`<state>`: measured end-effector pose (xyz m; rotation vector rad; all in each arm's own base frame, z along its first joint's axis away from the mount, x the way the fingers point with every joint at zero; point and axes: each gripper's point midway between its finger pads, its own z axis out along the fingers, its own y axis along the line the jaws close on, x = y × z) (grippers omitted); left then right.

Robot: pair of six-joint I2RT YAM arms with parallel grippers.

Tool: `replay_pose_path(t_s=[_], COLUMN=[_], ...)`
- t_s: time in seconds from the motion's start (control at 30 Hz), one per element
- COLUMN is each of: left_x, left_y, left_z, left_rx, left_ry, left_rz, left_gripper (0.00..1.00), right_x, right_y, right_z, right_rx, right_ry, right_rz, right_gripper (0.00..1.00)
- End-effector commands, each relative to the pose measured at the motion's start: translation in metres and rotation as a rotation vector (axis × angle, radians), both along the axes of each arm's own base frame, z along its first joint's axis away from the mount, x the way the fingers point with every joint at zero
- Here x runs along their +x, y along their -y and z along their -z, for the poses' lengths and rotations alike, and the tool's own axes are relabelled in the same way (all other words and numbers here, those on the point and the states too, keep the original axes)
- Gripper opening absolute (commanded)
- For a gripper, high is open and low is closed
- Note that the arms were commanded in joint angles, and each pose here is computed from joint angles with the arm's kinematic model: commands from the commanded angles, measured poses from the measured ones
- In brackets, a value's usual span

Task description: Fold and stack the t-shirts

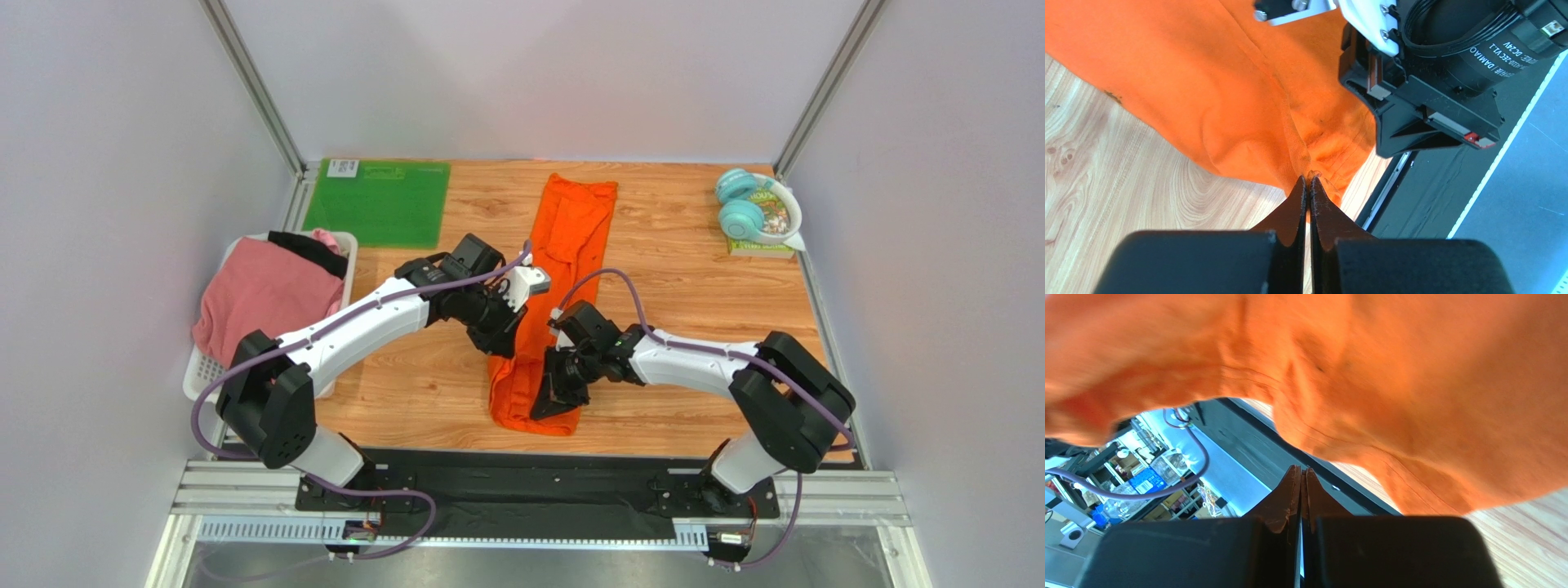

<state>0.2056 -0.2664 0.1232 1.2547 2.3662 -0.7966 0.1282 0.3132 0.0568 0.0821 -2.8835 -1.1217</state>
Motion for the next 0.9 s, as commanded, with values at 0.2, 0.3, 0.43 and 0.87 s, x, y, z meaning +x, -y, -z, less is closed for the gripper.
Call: replay_pose_path(t_s=[0.2,0.3,0.43,0.87], left_x=[0.0,0.0,-0.001,-0.014], left_y=[0.009,0.009,0.01,0.032], left_z=[-0.026,-0.028,-0.032,-0.058], left_rx=[-0.065,-0.068,-0.075,-0.106], left_ry=[0.022,0.022,0.022,0.032], left_rz=[0.005,0.008,0.013,0.093], left_gripper=[0.0,0.0,0.0,0.0], right_x=[0.02,0.01,-0.006,0.007], right_y=[0.002,0.001,0.002,0.025], right_z=[-0.016,0.0,0.024,-0.057], right_rx=[0.023,0.016,-0.018,0.016], right_ry=[0.059,0.029,-0.032,0.059], right_rz=[0.036,0.034,0.016,0.054], right_gripper=[0.0,0.0,0.0,0.0])
